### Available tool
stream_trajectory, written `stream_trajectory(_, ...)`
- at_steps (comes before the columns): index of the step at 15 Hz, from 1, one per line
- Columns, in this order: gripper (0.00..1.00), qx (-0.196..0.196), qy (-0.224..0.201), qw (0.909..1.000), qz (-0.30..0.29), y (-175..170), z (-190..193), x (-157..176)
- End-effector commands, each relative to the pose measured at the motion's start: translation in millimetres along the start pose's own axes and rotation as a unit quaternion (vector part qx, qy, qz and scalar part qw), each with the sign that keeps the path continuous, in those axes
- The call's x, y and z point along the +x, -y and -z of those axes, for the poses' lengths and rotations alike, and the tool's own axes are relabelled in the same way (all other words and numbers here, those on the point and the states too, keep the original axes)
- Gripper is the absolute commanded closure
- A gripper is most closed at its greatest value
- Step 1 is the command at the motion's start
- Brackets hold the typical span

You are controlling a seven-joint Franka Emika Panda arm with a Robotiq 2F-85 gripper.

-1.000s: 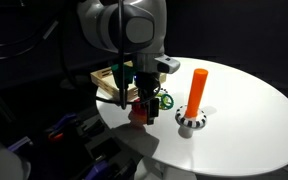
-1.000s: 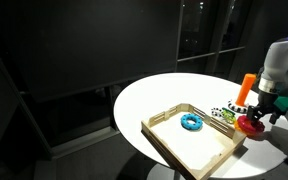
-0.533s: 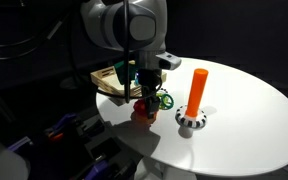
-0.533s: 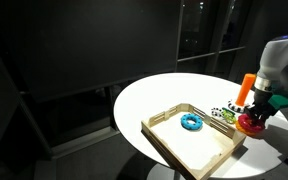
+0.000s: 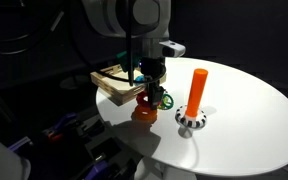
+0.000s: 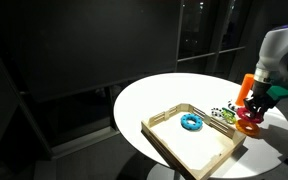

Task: Put the red ring on top of the blue ring

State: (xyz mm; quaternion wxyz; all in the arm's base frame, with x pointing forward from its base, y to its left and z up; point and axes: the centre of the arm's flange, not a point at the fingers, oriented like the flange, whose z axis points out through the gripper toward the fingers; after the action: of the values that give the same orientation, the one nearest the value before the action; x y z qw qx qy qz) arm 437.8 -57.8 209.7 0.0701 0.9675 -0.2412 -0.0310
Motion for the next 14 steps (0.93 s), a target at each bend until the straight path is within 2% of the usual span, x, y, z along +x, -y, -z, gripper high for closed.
stream_trajectory(1,0.90,0.009,0.015,0.9998,-0.001,10,26,2)
stream_trajectory(5,0.90,0.017,0.032,0.9993,-0.001,32,45,1)
stream_trajectory(9,0.90,0.001,0.033,0.9994,0.013,51,56,1)
stream_trajectory(11,0.91,0.006,0.030,0.9994,0.016,49,45,-2)
stream_trajectory(12,0.67,0.006,0.030,0.9994,0.017,51,46,-2)
stream_trajectory(14,0.67,0.005,0.032,0.9993,0.018,51,44,-2)
